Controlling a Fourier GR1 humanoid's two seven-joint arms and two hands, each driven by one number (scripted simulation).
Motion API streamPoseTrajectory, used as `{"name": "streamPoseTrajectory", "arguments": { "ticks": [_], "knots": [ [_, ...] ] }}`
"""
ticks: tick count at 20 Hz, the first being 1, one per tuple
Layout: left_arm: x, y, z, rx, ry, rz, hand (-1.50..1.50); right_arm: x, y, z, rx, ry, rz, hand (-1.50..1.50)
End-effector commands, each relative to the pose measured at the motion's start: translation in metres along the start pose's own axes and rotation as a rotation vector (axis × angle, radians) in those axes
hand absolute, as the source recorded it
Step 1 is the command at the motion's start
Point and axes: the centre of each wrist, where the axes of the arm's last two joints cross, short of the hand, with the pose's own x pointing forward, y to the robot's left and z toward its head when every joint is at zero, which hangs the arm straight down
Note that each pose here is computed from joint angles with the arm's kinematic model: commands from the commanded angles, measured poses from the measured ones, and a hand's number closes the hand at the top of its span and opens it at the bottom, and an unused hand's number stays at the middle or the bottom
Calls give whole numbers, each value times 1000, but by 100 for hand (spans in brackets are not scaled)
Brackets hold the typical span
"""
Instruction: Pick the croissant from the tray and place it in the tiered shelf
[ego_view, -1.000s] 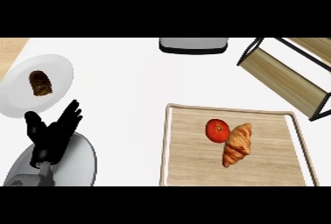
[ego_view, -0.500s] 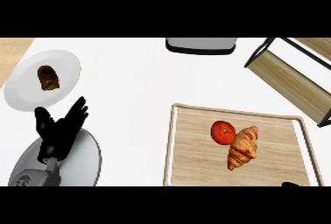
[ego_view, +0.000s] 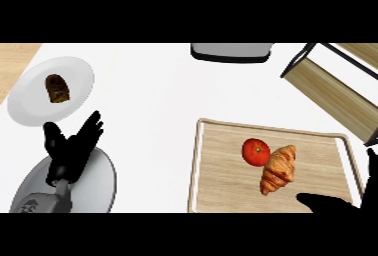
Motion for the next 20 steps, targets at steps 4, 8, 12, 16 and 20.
{"name": "streamPoseTrajectory", "arguments": {
  "ticks": [4, 8, 12, 16, 20],
  "knots": [
    [-16, 4, 0, 26, 50, 17, 0, 25, 32, 2, 24, 250, 96, -150],
    [-8, 7, 3, 25, 62, 9, 0, 41, 49, 5, -14, 267, 137, -150],
    [-19, 19, 2, 61, 76, 15, 0, 55, 61, 10, -33, 288, 163, -150],
    [-11, 9, -1, 29, 78, 28, 0, 68, 75, 2, -45, 279, 180, -150],
    [-22, 12, 4, 50, 77, 15, 0, 60, 87, -1, -64, 301, 218, -150]
  ]
}}
